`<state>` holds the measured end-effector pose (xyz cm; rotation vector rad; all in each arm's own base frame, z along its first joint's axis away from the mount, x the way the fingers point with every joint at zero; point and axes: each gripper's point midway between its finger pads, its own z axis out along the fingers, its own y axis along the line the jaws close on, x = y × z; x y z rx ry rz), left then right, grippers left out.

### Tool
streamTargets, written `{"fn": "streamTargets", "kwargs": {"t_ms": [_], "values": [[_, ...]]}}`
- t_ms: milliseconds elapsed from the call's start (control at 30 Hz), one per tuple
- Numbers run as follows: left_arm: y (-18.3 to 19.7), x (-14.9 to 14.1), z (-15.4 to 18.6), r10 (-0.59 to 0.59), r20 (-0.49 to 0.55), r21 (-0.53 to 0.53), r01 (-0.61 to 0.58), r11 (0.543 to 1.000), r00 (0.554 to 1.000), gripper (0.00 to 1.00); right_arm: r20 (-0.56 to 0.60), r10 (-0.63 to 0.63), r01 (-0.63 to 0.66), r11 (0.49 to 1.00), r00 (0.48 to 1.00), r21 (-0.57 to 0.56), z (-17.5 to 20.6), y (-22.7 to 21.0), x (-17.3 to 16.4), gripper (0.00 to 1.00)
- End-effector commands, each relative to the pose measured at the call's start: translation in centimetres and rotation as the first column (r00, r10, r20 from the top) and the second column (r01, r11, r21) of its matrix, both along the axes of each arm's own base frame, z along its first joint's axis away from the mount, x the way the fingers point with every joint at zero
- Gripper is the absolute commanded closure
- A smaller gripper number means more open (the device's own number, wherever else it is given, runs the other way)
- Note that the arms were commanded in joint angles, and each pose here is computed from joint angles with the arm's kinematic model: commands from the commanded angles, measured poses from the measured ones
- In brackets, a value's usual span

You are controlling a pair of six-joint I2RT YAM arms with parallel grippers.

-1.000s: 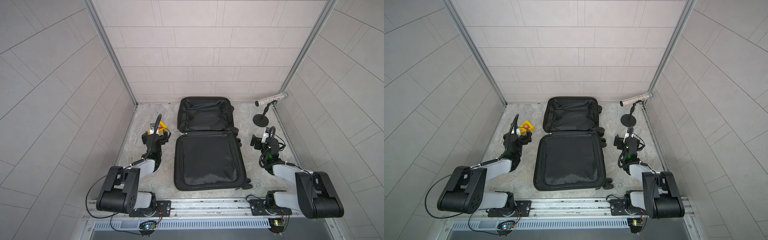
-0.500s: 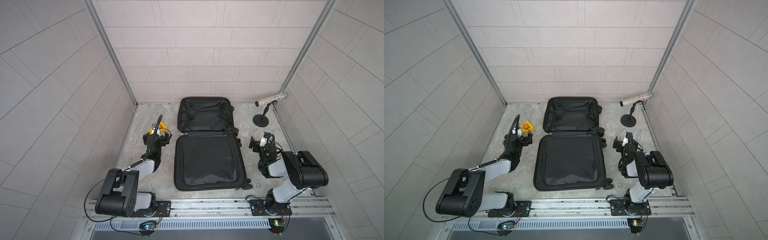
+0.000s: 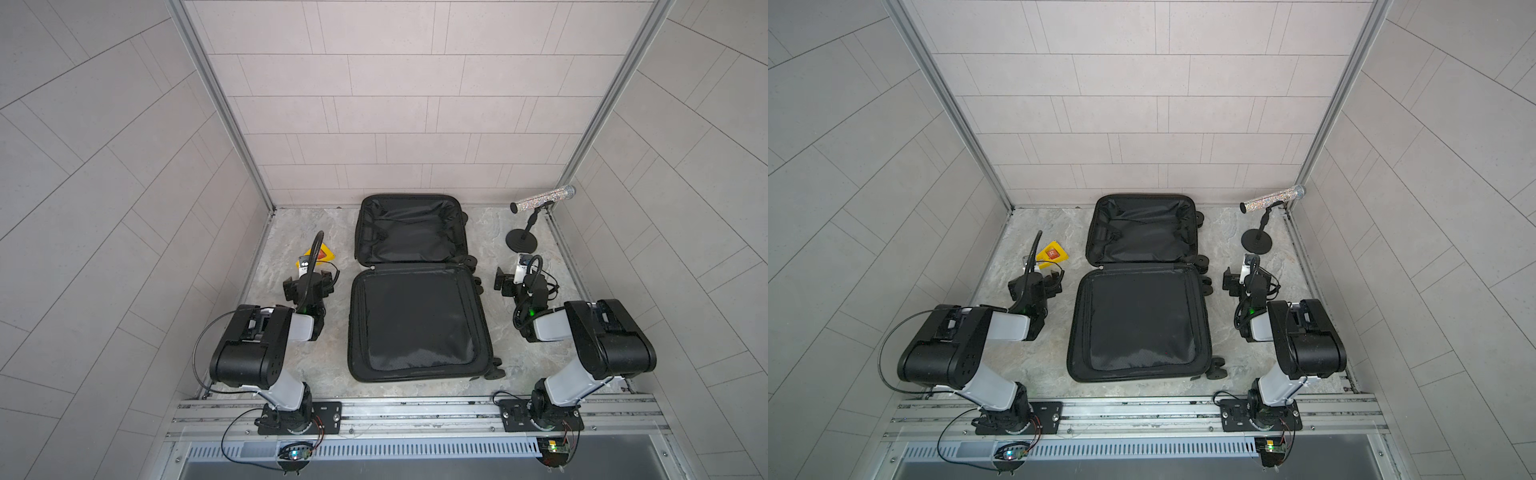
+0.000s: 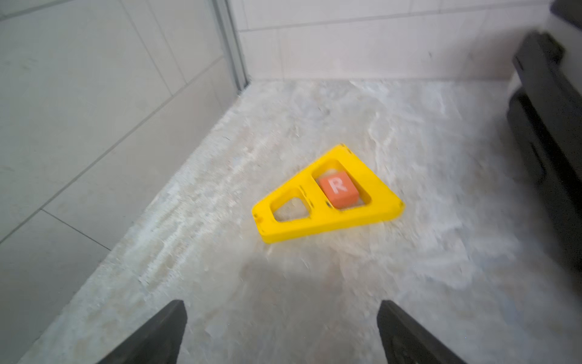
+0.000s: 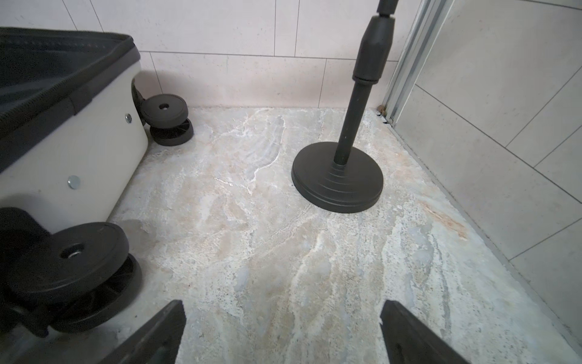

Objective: Open the suitcase zippers
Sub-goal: Reset both arms

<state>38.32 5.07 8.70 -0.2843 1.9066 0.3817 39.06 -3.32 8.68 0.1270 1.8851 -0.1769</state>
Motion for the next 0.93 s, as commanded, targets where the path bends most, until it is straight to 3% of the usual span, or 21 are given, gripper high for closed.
{"fn": "streamTargets", "kwargs": {"t_ms": [0,900], "values": [[0.93,-0.29,0.73,0.061,0.041,-0.008,-0.06,0.998,0.997,0.0,0.001,-0.013,0.013,0.999,1.0,-0.036,0.63,-0.1,0.14,0.0],[0.3,-0.13,0.8,0.026,0.054,-0.002,-0.026,1.0,0.998,0.0,0.009,-0.003,0.003,1.0,1.0,-0.03,0.65,-0.08,0.03,0.0]]}}
